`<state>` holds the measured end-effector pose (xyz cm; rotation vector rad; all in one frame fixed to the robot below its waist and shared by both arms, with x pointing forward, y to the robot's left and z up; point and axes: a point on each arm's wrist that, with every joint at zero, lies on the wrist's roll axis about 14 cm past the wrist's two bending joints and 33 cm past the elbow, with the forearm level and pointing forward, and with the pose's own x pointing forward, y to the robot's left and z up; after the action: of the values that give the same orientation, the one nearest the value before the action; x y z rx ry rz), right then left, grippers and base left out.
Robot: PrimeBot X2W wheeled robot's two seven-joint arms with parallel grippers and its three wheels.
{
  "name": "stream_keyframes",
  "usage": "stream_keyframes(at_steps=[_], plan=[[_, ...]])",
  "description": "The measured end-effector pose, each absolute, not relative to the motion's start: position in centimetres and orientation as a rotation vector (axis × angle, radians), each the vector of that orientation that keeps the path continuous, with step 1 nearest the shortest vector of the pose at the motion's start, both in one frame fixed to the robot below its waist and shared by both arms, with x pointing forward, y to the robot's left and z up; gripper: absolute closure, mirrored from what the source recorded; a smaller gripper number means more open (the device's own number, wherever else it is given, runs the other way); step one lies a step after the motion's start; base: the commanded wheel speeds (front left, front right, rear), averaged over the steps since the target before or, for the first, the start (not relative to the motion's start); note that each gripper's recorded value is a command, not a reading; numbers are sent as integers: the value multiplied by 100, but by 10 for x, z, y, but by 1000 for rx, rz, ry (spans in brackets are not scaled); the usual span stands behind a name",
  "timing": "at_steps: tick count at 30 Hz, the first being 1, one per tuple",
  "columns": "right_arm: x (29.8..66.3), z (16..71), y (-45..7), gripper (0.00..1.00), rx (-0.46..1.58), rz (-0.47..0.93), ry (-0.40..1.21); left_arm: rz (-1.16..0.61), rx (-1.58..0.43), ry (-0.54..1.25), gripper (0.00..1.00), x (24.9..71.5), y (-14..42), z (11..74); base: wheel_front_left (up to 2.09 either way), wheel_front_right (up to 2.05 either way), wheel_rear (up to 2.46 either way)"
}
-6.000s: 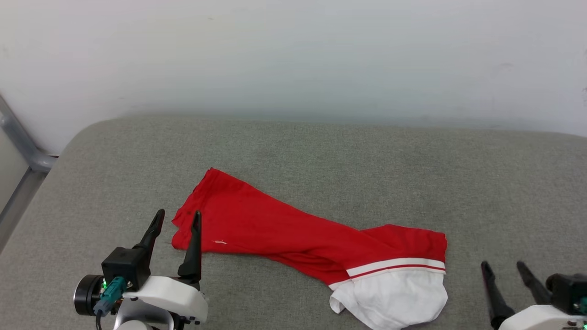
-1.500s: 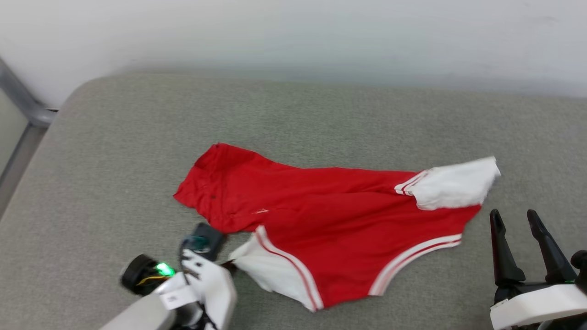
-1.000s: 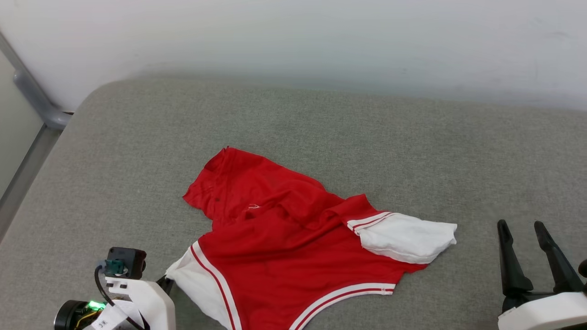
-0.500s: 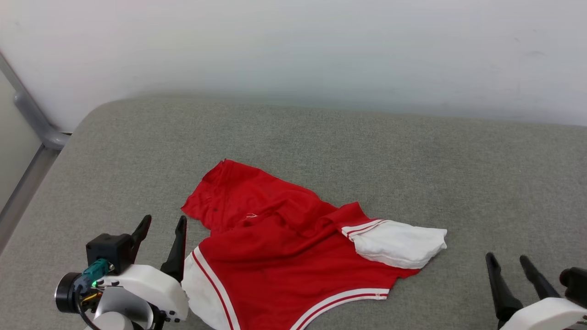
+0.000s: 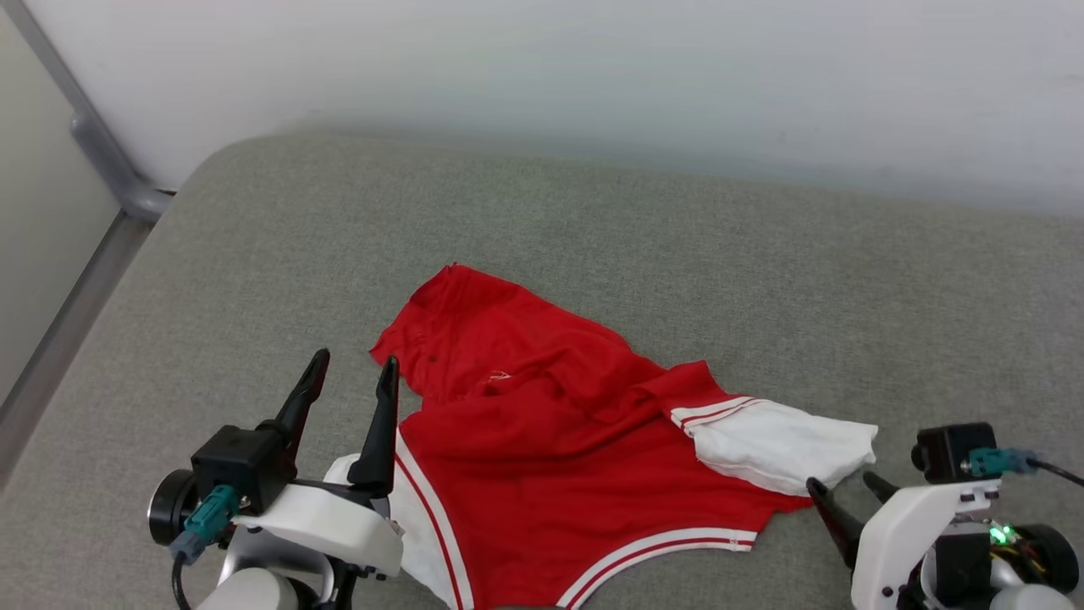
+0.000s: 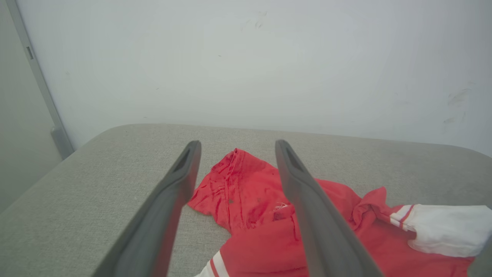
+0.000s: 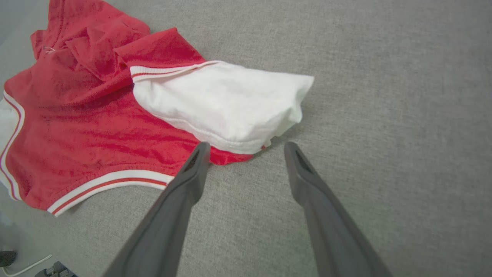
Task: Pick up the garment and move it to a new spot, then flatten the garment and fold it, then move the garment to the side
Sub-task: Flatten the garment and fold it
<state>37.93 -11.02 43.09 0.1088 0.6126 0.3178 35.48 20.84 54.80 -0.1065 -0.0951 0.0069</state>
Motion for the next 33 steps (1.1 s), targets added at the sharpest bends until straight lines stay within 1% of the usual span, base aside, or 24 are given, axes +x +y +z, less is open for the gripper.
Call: stream_keyframes(at_steps=[4, 8, 9, 10, 14, 18, 22, 25, 28, 33], plan=[[396, 420, -107, 0, 59, 335, 662, 5, -112, -86, 0, 358, 207, 544, 0, 0, 0], [406, 408, -99, 0, 52, 354, 707, 16, -115, -67, 0, 362, 210, 537, 0, 0, 0], [408, 405, -98, 76, 46, 361, 717, 18, -116, -64, 0, 363, 211, 535, 0, 0, 0], [408, 403, -97, 100, 45, 366, 724, 23, -115, -60, 0, 363, 212, 534, 0, 0, 0], [415, 408, -95, 100, 39, 377, 712, 24, -116, -54, 0, 365, 212, 531, 0, 0, 0], [430, 436, -102, 100, 44, 358, 616, 23, -108, -58, 0, 366, 212, 531, 0, 0, 0], [439, 460, -130, 100, 55, 282, 548, 8, -104, -59, 0, 367, 208, 531, 0, 0, 0], [439, 468, -164, 100, 75, 181, 536, -7, -103, -65, 0, 368, 203, 533, 0, 0, 0], [422, 453, -201, 100, 122, 66, 599, -17, -102, -63, 0, 370, 200, 532, 0, 0, 0], [376, 413, -245, 100, 243, -109, 736, -29, -102, -41, 0, 369, 196, 525, 0, 0, 0]])
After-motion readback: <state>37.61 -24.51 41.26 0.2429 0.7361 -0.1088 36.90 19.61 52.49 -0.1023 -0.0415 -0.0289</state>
